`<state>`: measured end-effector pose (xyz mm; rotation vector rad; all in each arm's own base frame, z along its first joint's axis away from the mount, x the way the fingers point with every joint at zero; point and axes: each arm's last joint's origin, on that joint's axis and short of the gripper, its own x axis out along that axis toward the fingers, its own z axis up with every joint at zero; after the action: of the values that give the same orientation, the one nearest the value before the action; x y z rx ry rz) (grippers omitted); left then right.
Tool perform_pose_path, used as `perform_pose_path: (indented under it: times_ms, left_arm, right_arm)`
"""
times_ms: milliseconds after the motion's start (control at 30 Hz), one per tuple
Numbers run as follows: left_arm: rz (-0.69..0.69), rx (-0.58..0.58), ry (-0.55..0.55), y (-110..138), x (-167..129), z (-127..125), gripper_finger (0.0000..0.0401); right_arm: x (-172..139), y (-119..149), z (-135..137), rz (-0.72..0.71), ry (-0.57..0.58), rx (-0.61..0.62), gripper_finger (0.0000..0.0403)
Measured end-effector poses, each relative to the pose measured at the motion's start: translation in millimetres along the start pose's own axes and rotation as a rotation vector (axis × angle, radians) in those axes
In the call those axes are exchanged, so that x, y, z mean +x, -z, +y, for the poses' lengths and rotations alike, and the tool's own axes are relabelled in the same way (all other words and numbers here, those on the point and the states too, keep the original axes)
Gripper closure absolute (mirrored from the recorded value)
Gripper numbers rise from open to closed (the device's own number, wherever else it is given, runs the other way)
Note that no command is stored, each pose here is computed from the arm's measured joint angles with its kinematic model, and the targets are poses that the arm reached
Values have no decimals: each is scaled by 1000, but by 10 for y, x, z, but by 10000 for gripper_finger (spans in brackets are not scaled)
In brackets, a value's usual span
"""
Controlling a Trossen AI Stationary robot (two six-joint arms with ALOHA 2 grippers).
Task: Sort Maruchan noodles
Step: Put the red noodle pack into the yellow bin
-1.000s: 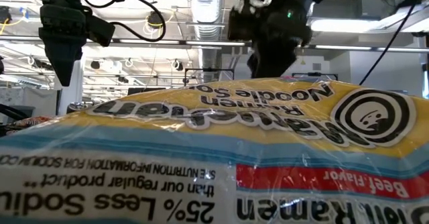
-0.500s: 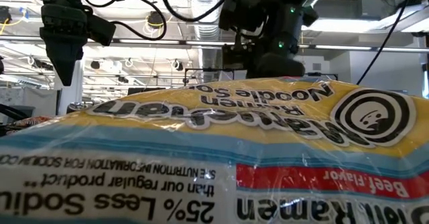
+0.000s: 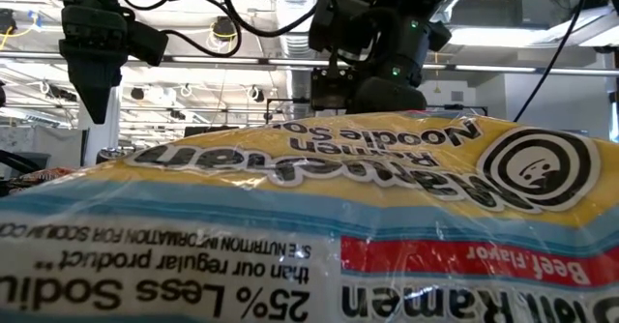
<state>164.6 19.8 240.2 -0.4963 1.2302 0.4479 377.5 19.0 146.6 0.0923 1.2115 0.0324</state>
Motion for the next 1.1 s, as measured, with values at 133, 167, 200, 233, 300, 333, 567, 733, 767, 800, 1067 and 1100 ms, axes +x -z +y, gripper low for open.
perform_pose_path:
  times_ms: [133, 167, 200, 233, 300, 333, 567, 733, 767, 800, 1067, 1100]
  left_arm:
    - [0, 0, 0, 0, 0, 0, 264]
    - [2, 0, 3, 1, 0, -1, 264]
    - [6, 0, 9, 2, 0, -3, 264]
    - [9, 0, 17, 3, 0, -5, 264]
    - [13, -5, 23, 4, -1, -6, 264]
    - [15, -11, 26, 4, 0, -7, 264]
    - [-33, -75, 57, -57, -1, -13, 263]
    - [-66, -94, 136, -130, -7, -14, 263]
    - [-66, -95, 160, -142, -9, -14, 263]
    - [-65, -94, 184, -153, -11, -14, 263]
    - [-99, -64, 334, -264, -34, 29, 263]
    - [-117, -74, 363, -295, -43, 33, 263]
  right_arm:
    - [-21, -19, -5, 11, 1, 3, 391]
    - [-33, -33, -2, 15, 1, 2, 391]
    - [-48, -51, 4, 16, 1, 1, 391]
    - [-64, -70, 12, 14, 1, -9, 393]
    - [-107, -118, 41, 7, 0, -32, 397]
    - [-134, -147, 50, 2, 2, -46, 398]
    - [-350, -374, 124, -57, 35, -142, 399]
    - [-495, -474, 175, -66, 45, -161, 399]
    - [-517, -488, 194, -68, 46, -167, 399]
    - [-536, -502, 209, -73, 46, -178, 399]
    - [-673, -616, 355, -134, 44, -269, 399]
    - [-694, -633, 367, -143, 58, -278, 399]
